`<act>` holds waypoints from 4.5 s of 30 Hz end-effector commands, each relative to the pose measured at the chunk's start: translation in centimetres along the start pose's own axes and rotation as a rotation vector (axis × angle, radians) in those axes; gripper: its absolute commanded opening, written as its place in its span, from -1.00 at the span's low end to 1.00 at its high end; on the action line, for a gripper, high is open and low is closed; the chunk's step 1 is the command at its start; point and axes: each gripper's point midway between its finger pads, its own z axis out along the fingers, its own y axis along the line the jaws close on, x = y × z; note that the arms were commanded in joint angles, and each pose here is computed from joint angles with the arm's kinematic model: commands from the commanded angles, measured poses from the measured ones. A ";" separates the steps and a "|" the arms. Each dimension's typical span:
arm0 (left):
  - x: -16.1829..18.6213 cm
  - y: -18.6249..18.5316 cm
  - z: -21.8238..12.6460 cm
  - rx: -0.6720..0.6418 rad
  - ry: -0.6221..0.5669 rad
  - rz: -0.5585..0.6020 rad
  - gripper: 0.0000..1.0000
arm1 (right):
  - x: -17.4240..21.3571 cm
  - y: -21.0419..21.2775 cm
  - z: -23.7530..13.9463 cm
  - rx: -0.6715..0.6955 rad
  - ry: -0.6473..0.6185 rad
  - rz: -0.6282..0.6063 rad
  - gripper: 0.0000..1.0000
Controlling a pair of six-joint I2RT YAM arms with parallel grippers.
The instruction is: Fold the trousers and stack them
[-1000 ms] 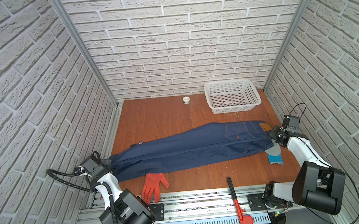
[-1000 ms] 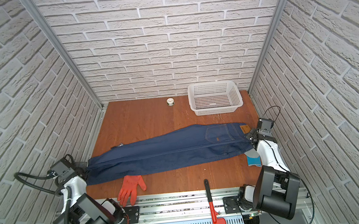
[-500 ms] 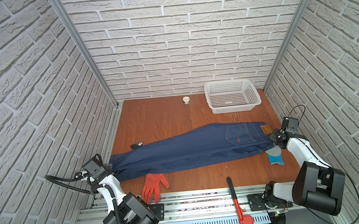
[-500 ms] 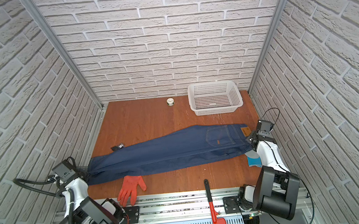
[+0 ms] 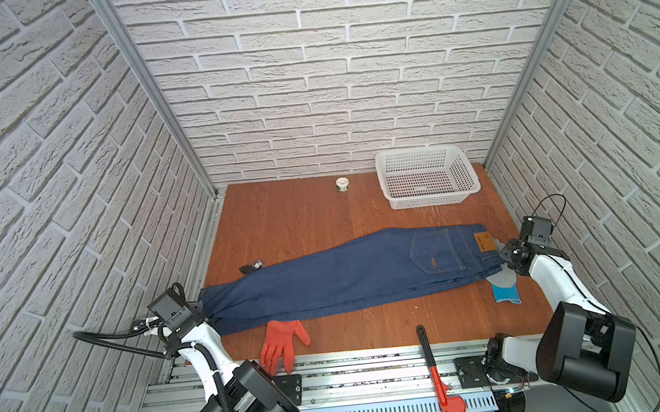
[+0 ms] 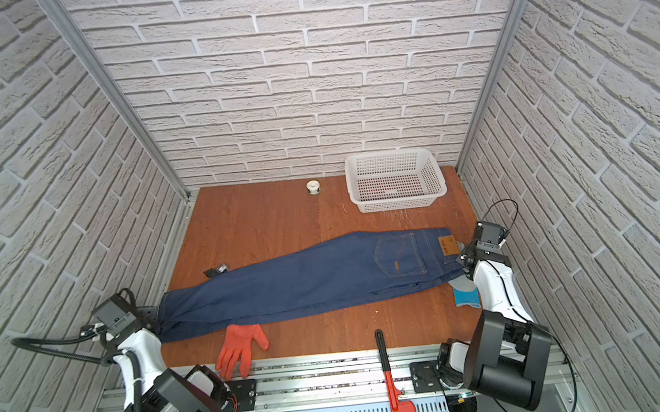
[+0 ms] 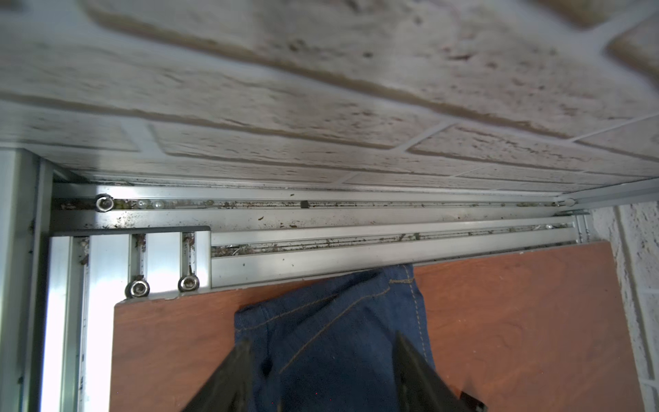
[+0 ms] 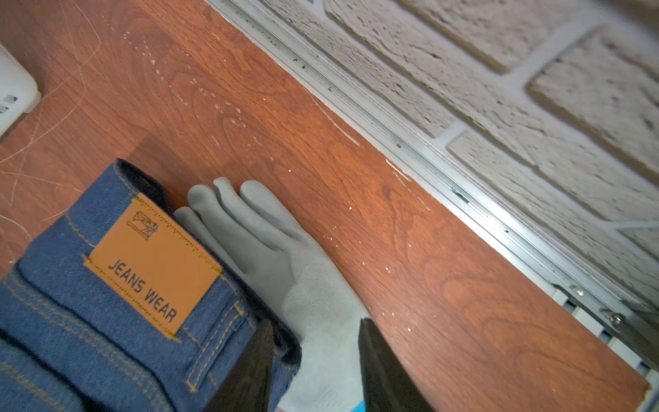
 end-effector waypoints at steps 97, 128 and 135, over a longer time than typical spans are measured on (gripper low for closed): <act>8.0 -7.7 6.5 -0.110 0.470 0.565 0.16 | 10.7 11.5 3.1 -0.046 0.410 -0.208 -0.35; 8.5 -5.2 7.6 -0.228 0.431 0.610 -0.46 | 11.3 11.4 3.2 -0.045 0.424 -0.222 -0.42; 8.1 -5.5 7.6 -0.226 0.421 0.614 -0.80 | 11.0 11.6 3.0 -0.050 0.419 -0.219 -0.44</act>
